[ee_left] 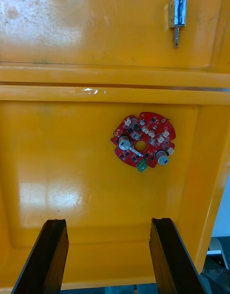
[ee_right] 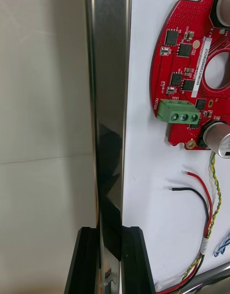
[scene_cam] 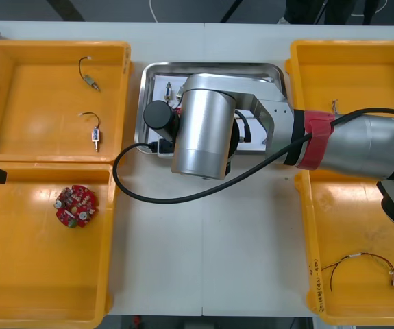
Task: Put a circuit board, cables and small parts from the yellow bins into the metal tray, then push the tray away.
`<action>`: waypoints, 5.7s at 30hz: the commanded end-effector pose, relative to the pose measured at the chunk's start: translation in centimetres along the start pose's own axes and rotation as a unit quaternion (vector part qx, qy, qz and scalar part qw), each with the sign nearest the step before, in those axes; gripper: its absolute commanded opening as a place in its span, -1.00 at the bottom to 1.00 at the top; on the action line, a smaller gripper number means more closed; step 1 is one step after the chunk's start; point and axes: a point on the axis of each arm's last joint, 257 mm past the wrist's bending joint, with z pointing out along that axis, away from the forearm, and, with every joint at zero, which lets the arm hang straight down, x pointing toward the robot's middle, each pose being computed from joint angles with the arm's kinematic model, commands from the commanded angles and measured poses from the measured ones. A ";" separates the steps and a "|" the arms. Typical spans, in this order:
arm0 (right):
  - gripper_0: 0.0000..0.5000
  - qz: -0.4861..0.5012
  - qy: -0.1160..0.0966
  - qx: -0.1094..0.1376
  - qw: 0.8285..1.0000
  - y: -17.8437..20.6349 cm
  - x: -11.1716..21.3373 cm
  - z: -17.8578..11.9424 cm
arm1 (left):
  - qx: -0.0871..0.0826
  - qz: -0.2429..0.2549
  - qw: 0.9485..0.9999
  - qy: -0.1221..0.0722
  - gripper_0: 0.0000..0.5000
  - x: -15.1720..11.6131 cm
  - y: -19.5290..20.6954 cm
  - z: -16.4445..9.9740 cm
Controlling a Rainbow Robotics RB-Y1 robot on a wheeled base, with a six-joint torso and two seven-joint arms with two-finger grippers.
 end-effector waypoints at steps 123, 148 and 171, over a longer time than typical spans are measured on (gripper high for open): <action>1.00 0.298 0.014 -0.045 0.953 -6.1 4.0 -8.1 | -0.023 0.043 0.999 -0.008 1.00 -0.1 1.1 -1.3; 1.00 0.628 -0.074 -0.105 0.768 -5.3 17.3 -10.6 | -0.023 0.043 0.999 -0.008 1.00 -0.1 1.1 -1.3; 1.00 0.702 -0.028 -0.037 0.711 -0.8 34.0 -9.9 | -0.023 0.043 0.999 -0.008 1.00 -0.1 1.1 -1.3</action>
